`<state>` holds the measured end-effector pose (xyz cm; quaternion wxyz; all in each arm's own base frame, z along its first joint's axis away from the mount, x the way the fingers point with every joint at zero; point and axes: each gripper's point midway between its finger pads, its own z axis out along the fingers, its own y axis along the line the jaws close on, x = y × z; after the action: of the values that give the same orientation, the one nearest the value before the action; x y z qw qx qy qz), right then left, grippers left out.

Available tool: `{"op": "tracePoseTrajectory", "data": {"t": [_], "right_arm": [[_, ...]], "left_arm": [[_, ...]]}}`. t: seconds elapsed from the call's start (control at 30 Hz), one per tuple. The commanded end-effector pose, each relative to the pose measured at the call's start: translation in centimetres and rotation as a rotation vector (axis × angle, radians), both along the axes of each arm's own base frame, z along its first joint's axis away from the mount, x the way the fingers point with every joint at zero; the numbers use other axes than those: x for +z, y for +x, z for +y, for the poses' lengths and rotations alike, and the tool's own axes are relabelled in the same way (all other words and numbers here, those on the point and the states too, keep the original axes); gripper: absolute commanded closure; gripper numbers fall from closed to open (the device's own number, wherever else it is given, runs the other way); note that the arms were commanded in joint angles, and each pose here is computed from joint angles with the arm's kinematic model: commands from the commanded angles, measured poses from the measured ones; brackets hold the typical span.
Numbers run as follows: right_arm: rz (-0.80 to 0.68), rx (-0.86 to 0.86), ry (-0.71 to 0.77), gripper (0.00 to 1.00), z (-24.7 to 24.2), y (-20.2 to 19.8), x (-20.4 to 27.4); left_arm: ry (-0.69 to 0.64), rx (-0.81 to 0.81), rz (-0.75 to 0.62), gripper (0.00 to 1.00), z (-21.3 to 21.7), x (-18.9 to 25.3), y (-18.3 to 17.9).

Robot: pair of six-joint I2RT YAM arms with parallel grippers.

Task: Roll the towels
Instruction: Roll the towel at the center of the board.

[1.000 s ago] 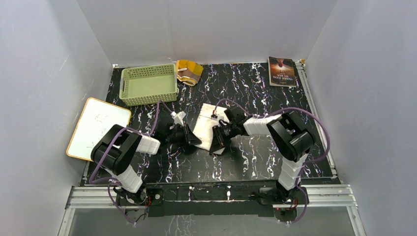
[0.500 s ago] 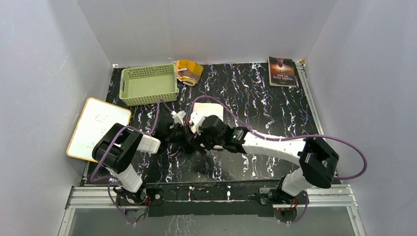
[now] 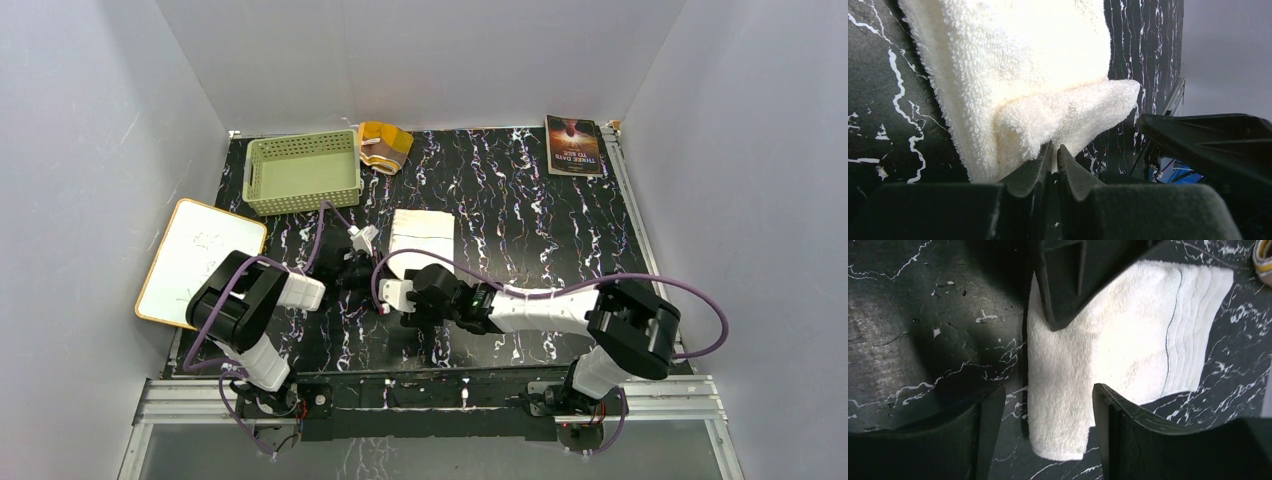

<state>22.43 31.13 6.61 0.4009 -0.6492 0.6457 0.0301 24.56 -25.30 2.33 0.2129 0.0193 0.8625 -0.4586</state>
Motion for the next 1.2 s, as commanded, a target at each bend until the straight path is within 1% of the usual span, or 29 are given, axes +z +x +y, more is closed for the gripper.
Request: {"op": "tracePoseTrajectory", "data": {"t": [0.0, 0.2, 0.33, 0.43, 0.67, 0.73, 0.83, 0.9, 0.93, 1.03, 1.13, 1.17], "right_arm": [[-0.142, 0.144, -0.034, 0.4, 2.3, 0.6, 0.3], [-0.17, 0.192, -0.099, 0.49, 2.2, 0.7, -1.5], [-0.172, 0.204, -0.134, 0.53, 2.1, 0.9, -2.6], [-0.153, 0.214, -0.16, 0.56, 1.9, 0.9, -3.5], [-0.117, 0.193, -0.225, 0.67, 0.4, 1.7, -5.7], [-0.11, 0.183, -0.234, 0.72, 0.1, 2.0, -5.9], [-0.058, 0.164, -0.262, 0.82, -0.3, 2.1, -7.3], [-0.01, 0.143, -0.223, 0.85, 0.0, 2.0, -7.1], [0.02, 0.128, -0.181, 0.87, 0.4, 1.8, -6.5], [0.15, 0.089, -0.007, 0.9, 2.4, 0.7, -3.6], [0.342, 0.064, 0.127, 0.9, 4.6, -1.7, -0.7], [0.422, 0.052, 0.16, 0.9, 5.2, -2.7, 0.0]], "left_arm": [[0.022, -0.038, 0.059, 0.9, 0.6, -1.0, -1.2], [0.01, -0.056, 0.077, 0.9, 0.6, -1.0, -1.4], [0.016, -0.066, 0.081, 0.9, 0.8, -0.9, -1.4], [0.037, -0.066, 0.076, 0.9, 1.1, -0.9, -1.4], [0.049, -0.053, 0.062, 0.9, 1.4, -0.6, -1.3], [0.047, -0.05, 0.061, 0.9, 1.5, -0.5, -1.2], [0.047, -0.025, 0.048, 0.9, 1.9, 0.0, -0.5], [0.048, 0.013, 0.022, 0.89, 2.4, 1.2, 0.5], [0.05, 0.037, 0.004, 0.87, 2.7, 2.2, 1.1], [0.093, 0.151, -0.051, 0.75, 4.8, 5.8, 3.1], [0.106, 0.237, -0.148, 0.61, 7.4, 10.7, 4.4], [0.113, 0.253, -0.167, 0.58, 8.1, 11.9, 4.5]]}}
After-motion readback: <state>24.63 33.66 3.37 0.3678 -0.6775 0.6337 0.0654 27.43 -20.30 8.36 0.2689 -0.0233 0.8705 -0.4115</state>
